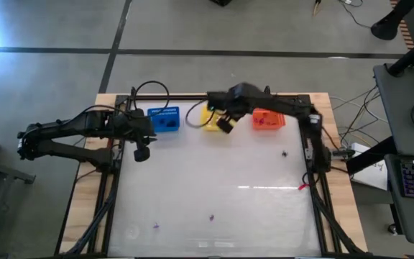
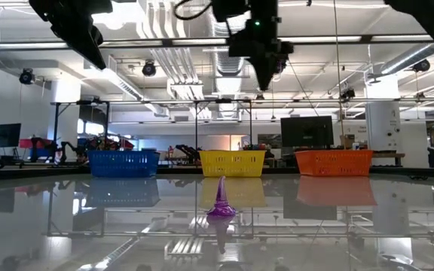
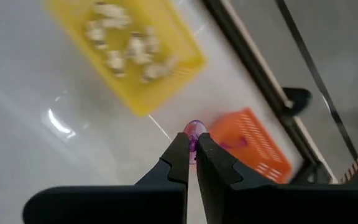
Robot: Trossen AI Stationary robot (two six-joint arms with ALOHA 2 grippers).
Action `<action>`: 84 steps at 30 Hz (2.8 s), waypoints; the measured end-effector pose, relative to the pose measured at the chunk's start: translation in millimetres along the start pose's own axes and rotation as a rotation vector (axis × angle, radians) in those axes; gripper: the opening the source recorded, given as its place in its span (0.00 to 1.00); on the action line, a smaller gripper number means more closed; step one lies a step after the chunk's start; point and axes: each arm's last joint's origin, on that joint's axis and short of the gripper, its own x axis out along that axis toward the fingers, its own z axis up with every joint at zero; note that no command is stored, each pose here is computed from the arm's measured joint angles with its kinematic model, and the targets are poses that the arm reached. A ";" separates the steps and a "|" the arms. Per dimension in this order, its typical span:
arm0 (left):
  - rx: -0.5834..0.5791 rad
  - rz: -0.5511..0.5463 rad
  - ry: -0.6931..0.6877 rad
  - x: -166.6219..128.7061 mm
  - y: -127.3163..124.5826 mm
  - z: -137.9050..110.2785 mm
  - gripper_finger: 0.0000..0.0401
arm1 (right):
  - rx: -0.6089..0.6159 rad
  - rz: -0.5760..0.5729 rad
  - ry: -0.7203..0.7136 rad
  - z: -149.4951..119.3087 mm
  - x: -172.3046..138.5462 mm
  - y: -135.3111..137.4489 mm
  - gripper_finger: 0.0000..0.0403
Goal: Sort Halloween decoration
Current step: Put the purple hat toy into the orange bin
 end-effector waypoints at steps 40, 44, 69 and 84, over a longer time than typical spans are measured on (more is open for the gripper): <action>-0.080 0.236 0.008 20.9 3.2 14.2 0.14 | 0.131 0.102 0.216 -76.3 130.1 -99.2 0.13; -0.083 0.235 -0.003 17.7 3.6 15.8 0.14 | 0.134 0.097 0.202 -74.6 129.3 -99.5 0.20; -0.023 0.232 0.095 -37.1 11.7 10.2 0.14 | 0.199 0.546 0.197 -71.3 53.4 0.8 0.24; -0.008 0.168 -0.002 -64.9 14.6 -3.6 0.14 | 0.289 0.688 0.028 -119.4 -4.0 122.4 0.24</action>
